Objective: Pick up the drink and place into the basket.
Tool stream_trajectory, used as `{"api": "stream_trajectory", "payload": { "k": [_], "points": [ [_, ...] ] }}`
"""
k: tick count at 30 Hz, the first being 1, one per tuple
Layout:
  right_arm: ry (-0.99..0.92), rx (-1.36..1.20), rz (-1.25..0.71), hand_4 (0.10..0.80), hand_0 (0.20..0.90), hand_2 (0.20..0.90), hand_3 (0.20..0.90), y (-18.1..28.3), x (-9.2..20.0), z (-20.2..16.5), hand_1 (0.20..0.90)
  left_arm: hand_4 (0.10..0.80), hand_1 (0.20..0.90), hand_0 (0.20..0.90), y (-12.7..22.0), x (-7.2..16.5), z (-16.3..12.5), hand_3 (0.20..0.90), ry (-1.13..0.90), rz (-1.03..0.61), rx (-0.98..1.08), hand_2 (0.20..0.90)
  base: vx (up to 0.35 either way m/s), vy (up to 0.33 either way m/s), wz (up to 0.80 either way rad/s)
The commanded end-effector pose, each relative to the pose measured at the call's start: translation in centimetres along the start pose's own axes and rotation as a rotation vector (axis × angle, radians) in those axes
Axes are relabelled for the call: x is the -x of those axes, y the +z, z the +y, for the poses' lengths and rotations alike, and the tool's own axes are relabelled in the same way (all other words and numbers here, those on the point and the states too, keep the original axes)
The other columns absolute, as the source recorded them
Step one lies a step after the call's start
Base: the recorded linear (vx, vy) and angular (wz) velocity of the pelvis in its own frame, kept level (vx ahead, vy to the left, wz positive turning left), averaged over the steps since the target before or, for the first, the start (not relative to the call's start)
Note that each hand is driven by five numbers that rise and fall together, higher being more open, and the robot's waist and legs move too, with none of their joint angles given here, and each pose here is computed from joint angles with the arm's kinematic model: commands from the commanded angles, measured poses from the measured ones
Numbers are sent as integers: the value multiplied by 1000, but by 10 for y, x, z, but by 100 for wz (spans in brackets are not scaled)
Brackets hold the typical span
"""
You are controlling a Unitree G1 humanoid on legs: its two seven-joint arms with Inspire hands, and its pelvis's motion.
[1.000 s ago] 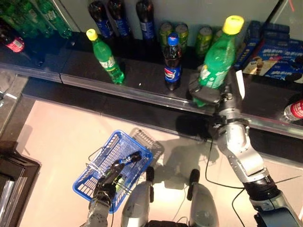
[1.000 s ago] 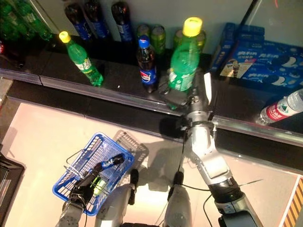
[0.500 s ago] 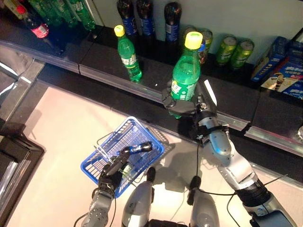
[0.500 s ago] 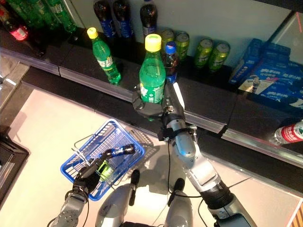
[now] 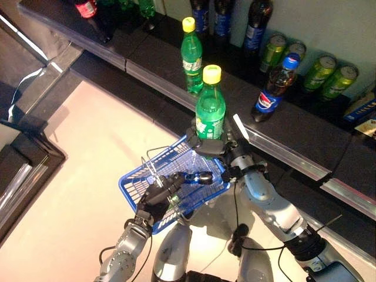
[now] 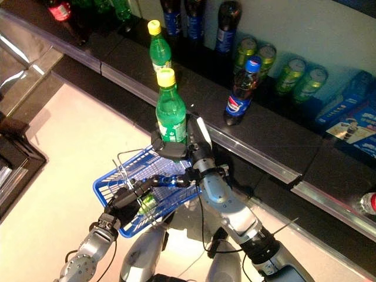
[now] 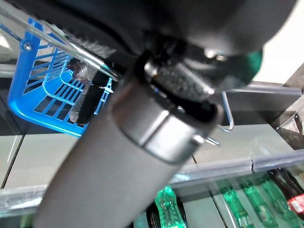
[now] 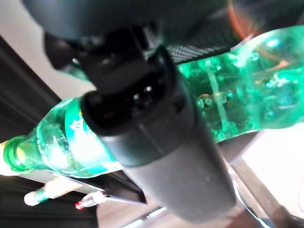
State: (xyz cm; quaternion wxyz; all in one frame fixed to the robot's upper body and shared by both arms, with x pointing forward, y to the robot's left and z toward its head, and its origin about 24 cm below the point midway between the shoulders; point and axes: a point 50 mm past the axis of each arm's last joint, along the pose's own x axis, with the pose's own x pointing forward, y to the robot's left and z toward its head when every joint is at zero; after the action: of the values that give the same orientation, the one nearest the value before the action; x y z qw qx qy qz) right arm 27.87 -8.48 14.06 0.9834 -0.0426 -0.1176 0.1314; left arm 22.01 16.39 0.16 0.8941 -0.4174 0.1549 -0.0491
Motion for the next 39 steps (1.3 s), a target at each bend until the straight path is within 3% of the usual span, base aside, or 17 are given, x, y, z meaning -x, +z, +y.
{"api": "stream_trajectory", "payload": {
  "k": [1, 10, 24, 39],
  "points": [
    [79, -130, -359, 100, 300, 300, 200, 70, -10, 33, 300, 100, 300, 300, 75, 25, -118, 200, -777, -368, -98, 300, -38, -64, 17],
    [44, -108, -276, 100, 300, 300, 200, 51, -17, 43, 300, 100, 300, 300, 77, 37, -149, 200, -1033, -348, -136, 300, -13, -36, 10],
    [-7, -80, -47, 100, 300, 300, 200, -4, -23, 54, 300, 100, 300, 300, 75, 54, -169, 200, -1345, -269, -241, 300, 4, 2, 7],
    [-121, -50, 55, 100, 300, 300, 200, -34, -22, 43, 300, 100, 300, 300, 81, 60, -176, 200, -1458, -249, -289, 300, 8, 4, 2]
  ]
}}
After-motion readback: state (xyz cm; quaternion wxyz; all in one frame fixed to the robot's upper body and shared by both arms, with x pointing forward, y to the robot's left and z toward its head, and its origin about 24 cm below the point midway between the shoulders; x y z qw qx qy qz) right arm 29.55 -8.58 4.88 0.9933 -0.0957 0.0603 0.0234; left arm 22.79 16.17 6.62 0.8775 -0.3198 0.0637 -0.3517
